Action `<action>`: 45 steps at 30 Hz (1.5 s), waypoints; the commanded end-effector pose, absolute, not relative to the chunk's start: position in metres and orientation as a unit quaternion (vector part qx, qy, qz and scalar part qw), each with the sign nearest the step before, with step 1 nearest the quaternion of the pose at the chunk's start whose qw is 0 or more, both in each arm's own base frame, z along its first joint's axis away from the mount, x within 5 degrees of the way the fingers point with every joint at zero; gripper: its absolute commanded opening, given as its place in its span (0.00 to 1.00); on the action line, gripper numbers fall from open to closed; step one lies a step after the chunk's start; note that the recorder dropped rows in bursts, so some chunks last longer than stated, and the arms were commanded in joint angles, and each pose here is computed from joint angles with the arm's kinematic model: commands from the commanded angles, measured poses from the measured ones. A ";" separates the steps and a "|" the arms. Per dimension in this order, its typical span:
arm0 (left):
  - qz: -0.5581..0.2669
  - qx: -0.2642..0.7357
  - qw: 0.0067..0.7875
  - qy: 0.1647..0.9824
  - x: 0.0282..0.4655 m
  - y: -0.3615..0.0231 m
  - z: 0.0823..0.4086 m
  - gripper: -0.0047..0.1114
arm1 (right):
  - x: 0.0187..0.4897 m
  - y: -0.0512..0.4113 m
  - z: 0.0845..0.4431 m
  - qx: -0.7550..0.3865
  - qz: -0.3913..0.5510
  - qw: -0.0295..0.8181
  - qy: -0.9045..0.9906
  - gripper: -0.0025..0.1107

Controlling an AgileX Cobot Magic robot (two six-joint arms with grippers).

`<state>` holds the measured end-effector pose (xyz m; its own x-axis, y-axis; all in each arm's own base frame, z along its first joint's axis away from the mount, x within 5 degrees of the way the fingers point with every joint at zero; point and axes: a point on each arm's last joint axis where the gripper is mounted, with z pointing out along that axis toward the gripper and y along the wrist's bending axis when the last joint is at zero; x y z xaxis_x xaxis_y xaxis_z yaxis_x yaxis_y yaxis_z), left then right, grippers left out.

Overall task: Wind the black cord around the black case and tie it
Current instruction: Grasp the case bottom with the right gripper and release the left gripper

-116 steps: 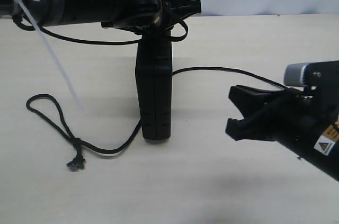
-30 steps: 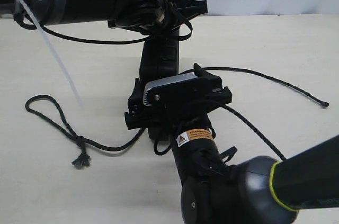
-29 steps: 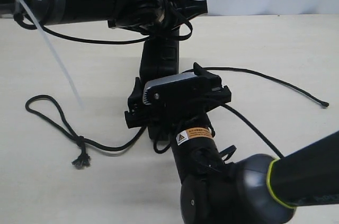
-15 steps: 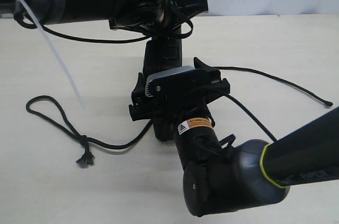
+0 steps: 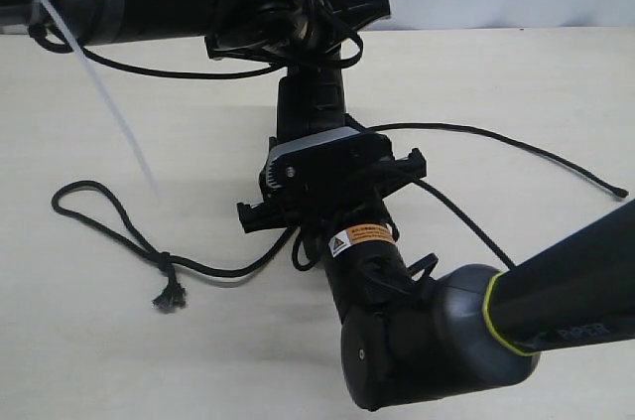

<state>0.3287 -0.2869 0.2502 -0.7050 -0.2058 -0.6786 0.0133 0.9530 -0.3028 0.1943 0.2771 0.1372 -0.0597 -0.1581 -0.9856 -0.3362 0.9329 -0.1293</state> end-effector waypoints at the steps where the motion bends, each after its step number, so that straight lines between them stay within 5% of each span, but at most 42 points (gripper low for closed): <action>1: -0.157 -0.039 0.381 0.910 0.323 -0.292 0.254 0.04 | 0.201 0.270 0.141 -0.132 0.050 0.674 0.725 0.34; 10: -0.134 0.004 0.406 0.904 0.326 -0.291 0.257 0.04 | 0.201 0.270 0.139 -0.135 0.046 0.666 0.732 0.33; 16: -0.120 0.030 0.418 0.900 0.327 -0.290 0.259 0.04 | 0.201 0.270 0.139 -0.153 0.030 0.666 0.730 0.06; 21: -0.119 0.032 0.418 0.900 0.327 -0.290 0.259 0.05 | 0.201 0.270 0.139 -0.153 0.030 0.666 0.730 0.06; 25: -0.118 0.036 0.419 0.900 0.327 -0.290 0.259 0.23 | 0.201 0.270 0.139 -0.153 0.030 0.666 0.730 0.06; 30: -0.127 0.032 0.431 0.893 0.327 -0.290 0.273 0.61 | 0.201 0.270 0.139 -0.151 0.029 0.666 0.730 0.06; 32: -0.137 0.027 0.439 0.887 0.325 -0.288 0.285 0.68 | 0.201 0.269 0.139 -0.149 0.028 0.666 0.731 0.06; 40: -0.134 0.070 0.485 0.862 0.313 -0.274 0.330 0.71 | 0.201 0.270 0.139 -0.150 0.028 0.666 0.730 0.06; 45: -0.053 0.135 0.495 0.857 0.298 -0.250 0.359 0.71 | 0.201 0.270 0.138 -0.150 0.029 0.664 0.732 0.06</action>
<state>0.3093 -0.2626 0.3394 -0.5018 0.0697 -0.8622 0.2636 0.9617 -0.0757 0.1990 0.2709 0.1385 -0.0639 -0.1784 -0.9819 -0.2682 0.9507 -0.1553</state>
